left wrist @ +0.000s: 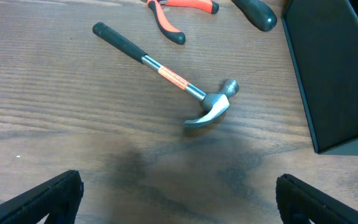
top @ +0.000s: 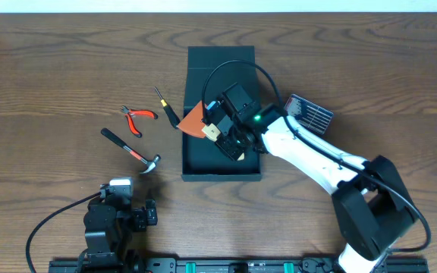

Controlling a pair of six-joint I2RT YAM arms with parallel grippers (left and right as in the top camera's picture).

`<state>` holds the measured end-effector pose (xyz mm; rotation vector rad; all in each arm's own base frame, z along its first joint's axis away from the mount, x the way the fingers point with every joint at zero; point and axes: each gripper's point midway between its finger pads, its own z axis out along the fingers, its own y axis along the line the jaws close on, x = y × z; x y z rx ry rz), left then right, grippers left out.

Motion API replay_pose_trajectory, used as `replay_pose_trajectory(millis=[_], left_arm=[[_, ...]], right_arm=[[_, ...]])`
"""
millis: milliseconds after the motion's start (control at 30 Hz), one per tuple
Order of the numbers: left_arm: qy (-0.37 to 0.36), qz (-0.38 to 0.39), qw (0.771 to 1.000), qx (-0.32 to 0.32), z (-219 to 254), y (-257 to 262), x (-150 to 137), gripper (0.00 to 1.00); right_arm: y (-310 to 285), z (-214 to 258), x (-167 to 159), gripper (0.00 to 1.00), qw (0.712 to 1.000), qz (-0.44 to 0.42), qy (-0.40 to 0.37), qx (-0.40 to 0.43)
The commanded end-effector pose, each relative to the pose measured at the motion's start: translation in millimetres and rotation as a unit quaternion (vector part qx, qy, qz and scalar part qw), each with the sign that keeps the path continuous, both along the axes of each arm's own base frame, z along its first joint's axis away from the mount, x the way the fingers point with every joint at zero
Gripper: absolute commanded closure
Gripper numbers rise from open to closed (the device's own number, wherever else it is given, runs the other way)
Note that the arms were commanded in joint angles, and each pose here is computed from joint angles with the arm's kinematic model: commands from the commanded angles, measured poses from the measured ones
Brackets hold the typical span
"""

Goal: Pack container
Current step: 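Lower the scraper into the black box and open the right gripper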

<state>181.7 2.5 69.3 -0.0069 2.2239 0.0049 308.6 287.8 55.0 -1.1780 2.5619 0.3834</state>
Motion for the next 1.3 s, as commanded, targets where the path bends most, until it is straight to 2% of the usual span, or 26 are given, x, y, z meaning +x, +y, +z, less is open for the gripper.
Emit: replay_pose_trajectory(millis=[0,300,400,633,700,867,933,1133,1267], left_arm=[[0.002,0.003,1.000,0.007,-2,2,-1,0.01],[0.002,0.003,1.000,0.006,-2,2,-1,0.01],[0.002,0.003,1.000,0.007,-2,2,-1,0.01],[0.002,0.003,1.000,0.006,-2,2,-1,0.01],[0.002,0.003,1.000,0.006,-2,2,-1,0.01],[0.002,0.003,1.000,0.006,-2,2,-1,0.01],[0.002,0.003,1.000,0.007,-2,2,-1,0.01],[0.002,0.003,1.000,0.006,-2,2,-1,0.01],[0.002,0.003,1.000,0.006,-2,2,-1,0.01]], right_arm=[[5,-7,0,0.91,1.000,-0.004,0.012,-0.001],[7,-10,3,0.56,1.000,-0.004,0.008,0.002],[7,-10,3,0.49,1.000,-0.006,0.009,0.002],[8,1,4,0.45,1.000,-0.012,0.001,0.012],[9,3,4,0.48,1.000,-0.012,-0.001,0.013],[7,1,2,0.47,1.000,-0.012,0.005,0.008],[8,1,4,0.51,1.000,-0.012,0.001,0.012],[15,-1,12,0.50,1.000,-0.012,-0.013,0.024],[14,-11,11,0.58,1.000,-0.012,-0.004,0.016]])
